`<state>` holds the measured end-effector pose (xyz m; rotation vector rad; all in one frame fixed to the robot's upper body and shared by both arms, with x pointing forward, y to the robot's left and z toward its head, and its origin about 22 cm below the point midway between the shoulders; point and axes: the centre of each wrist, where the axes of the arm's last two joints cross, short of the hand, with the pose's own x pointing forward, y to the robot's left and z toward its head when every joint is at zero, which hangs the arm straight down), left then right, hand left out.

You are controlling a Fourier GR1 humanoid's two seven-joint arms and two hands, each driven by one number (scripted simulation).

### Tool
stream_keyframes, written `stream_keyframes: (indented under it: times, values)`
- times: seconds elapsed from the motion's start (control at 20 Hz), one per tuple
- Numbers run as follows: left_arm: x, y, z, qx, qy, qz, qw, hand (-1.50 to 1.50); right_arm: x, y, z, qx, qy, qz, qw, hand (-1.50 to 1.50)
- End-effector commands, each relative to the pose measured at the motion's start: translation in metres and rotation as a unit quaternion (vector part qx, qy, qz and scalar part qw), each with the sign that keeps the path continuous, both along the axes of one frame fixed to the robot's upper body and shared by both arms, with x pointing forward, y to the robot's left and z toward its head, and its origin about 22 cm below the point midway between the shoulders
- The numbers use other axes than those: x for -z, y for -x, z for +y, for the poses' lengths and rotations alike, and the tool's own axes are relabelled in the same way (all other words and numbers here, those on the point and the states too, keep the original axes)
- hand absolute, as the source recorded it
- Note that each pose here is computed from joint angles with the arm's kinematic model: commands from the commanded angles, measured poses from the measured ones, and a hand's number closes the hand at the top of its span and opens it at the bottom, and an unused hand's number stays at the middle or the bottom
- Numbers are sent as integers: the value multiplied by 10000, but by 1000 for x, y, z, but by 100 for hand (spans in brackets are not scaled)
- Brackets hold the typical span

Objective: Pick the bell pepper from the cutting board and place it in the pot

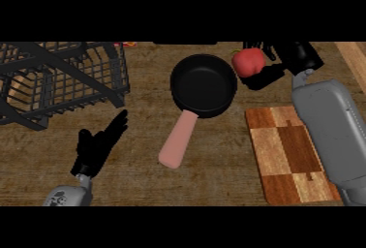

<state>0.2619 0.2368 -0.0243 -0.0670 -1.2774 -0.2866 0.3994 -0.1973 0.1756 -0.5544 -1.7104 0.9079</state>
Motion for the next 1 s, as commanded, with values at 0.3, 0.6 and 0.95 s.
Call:
stream_keyframes:
  times: [0.3, 0.6, 0.95]
  values:
    - [-1, 4, 5, 152, -55, -49, 9999, 0, -2, -37, 71, 293, 1789, -105, 9834, 150]
    - [2, -8, 3, 98, -23, -20, 9999, 0, 33, -40, 109, 396, 3021, 457, 9513, 150]
    - [-4, -2, 9, 132, -57, -70, 9999, 0, 55, -51, 113, 771, 3448, 2339, 9058, -150]
